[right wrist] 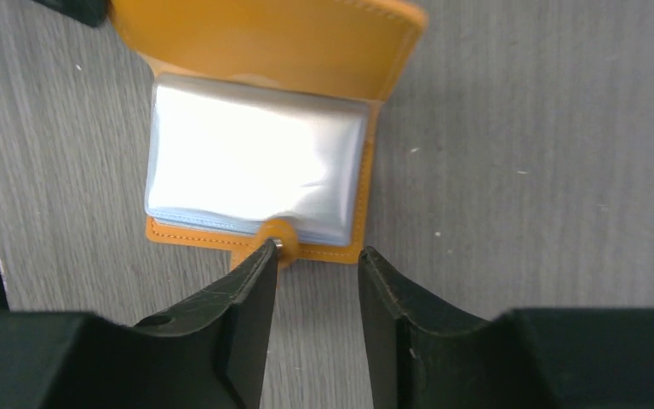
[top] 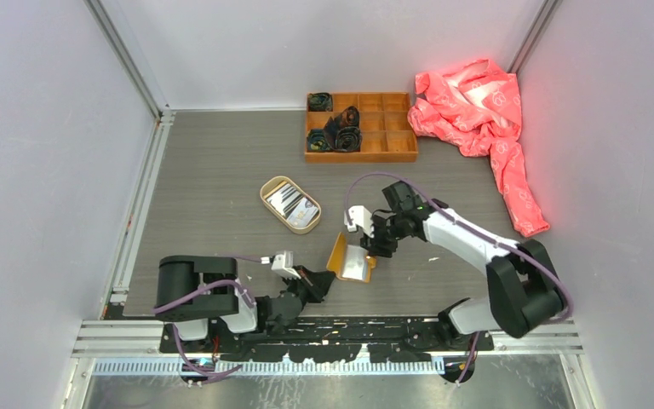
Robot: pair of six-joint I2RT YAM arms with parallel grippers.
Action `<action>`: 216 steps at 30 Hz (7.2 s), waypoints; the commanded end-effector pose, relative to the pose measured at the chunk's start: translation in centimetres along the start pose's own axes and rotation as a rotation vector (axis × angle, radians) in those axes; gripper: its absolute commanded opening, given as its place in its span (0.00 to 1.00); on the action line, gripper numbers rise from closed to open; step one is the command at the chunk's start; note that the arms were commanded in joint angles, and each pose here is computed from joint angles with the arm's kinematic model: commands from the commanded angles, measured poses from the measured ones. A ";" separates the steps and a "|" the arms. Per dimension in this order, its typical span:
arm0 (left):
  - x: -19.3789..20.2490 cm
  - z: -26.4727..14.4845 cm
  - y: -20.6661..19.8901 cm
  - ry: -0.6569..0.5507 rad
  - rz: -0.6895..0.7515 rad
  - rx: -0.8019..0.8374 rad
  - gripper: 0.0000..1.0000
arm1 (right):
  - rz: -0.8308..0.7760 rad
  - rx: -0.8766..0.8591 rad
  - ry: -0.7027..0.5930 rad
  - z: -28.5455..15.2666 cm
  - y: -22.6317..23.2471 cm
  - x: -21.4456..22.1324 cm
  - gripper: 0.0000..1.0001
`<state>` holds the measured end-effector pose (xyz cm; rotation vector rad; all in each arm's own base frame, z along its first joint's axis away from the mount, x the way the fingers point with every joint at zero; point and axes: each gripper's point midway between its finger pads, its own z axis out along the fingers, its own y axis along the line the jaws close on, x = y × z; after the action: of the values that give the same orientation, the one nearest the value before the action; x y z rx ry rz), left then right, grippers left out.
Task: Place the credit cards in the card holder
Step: Open the card holder at the center of the board.
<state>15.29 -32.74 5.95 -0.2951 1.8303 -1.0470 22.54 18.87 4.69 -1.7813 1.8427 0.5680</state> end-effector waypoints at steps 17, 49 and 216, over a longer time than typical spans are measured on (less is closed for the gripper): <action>-1.4 -0.5 -2.1 -0.124 -0.021 -0.038 0.00 | -0.084 -0.065 -0.089 0.1 2.6 -4.6 0.37; -0.2 -0.5 0.0 -0.135 -0.081 -0.036 0.00 | -0.211 -0.070 0.281 -0.9 3.0 3.5 0.07; -1.8 6.4 -1.7 0.050 0.283 -0.470 0.00 | 1.115 -0.040 0.065 0.8 -4.3 0.0 0.31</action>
<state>20.59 -35.64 5.55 -0.2080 2.1269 -0.3632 25.69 18.72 2.64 -0.6473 2.8409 0.8778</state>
